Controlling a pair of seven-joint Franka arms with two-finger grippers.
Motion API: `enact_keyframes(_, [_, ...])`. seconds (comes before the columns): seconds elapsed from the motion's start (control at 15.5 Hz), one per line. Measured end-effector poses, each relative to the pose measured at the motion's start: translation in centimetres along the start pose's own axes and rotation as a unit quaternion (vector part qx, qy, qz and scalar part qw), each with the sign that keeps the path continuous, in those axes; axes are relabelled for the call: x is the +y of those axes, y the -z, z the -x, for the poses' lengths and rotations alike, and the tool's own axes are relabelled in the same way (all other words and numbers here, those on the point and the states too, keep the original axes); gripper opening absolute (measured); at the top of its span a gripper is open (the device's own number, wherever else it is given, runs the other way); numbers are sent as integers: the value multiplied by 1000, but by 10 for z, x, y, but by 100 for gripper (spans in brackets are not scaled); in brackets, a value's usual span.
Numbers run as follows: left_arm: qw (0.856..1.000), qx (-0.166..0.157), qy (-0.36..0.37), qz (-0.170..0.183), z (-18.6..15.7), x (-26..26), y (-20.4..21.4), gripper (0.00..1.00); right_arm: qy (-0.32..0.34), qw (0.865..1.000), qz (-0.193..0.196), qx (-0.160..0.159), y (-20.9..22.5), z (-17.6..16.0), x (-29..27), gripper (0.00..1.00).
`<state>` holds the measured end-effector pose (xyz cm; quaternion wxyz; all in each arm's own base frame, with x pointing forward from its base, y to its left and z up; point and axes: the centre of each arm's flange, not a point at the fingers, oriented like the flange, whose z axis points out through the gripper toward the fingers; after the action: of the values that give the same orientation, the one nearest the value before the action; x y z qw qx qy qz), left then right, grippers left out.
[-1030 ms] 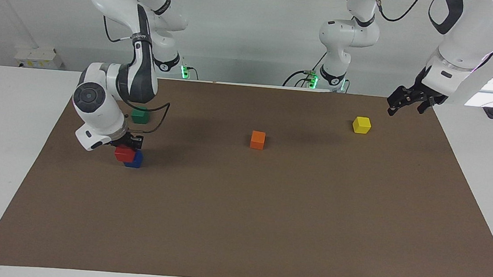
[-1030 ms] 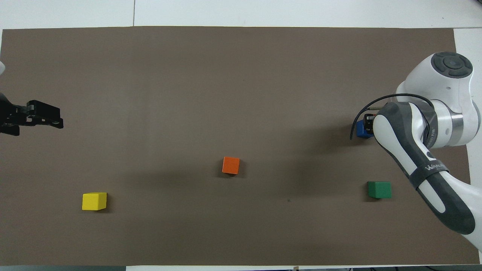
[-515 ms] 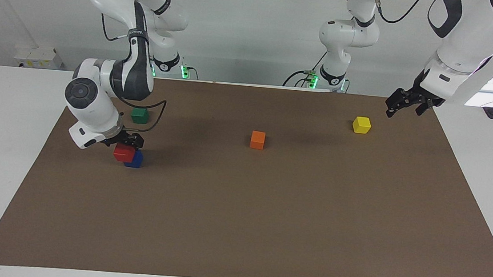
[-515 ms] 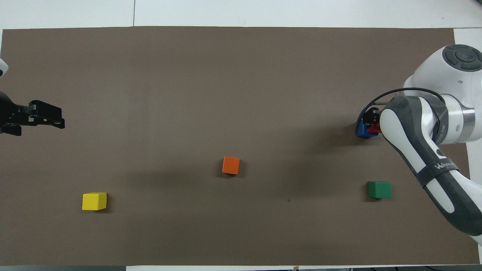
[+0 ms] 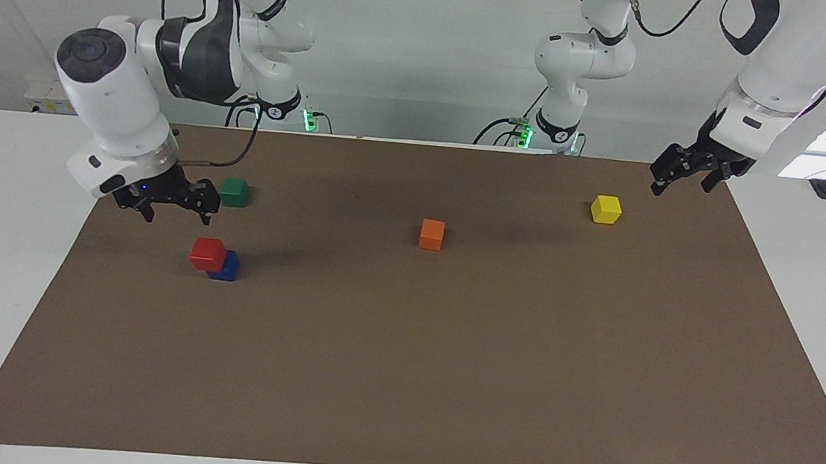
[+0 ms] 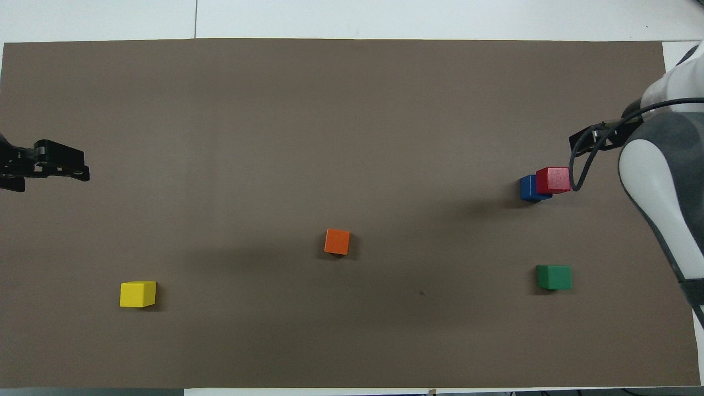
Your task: Transfer red block to right arm and stack on blue block
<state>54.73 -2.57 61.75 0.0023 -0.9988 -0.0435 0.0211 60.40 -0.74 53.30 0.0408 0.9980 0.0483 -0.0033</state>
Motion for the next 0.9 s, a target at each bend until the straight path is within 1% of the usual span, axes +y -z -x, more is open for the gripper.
enact_keyframes(0.13, [1000, 0, 0, 0, 0, 0, 0, 100, 15, 1000, 3, 23, 32, 7, 2, 100])
enact_keyframes(0.19, [1000, 0, 0, 0, 0, 0, 0, 100, 16, 1000, 3, 23, 44, 13, 3, 100])
enact_keyframes(0.39, [1000, 0, 1, 0, 0, -1, 0, 100, 14, 1000, 0, -14, 70, 43, 4, 100])
enact_keyframes(0.51, [1000, 0, 1, 0, 0, -1, 0, 100, 10, 999, -2, -32, 83, 60, 6, 100])
enact_keyframes(0.64, [1000, 0, 1, 0, 0, -1, -1, 100, 4, 999, -3, -37, 92, 72, 12, 100])
enact_keyframes(0.9, [1000, -1, 1, 0, 0, -1, -1, 100, -11, 999, -22, -33, 94, 77, 24, 100])
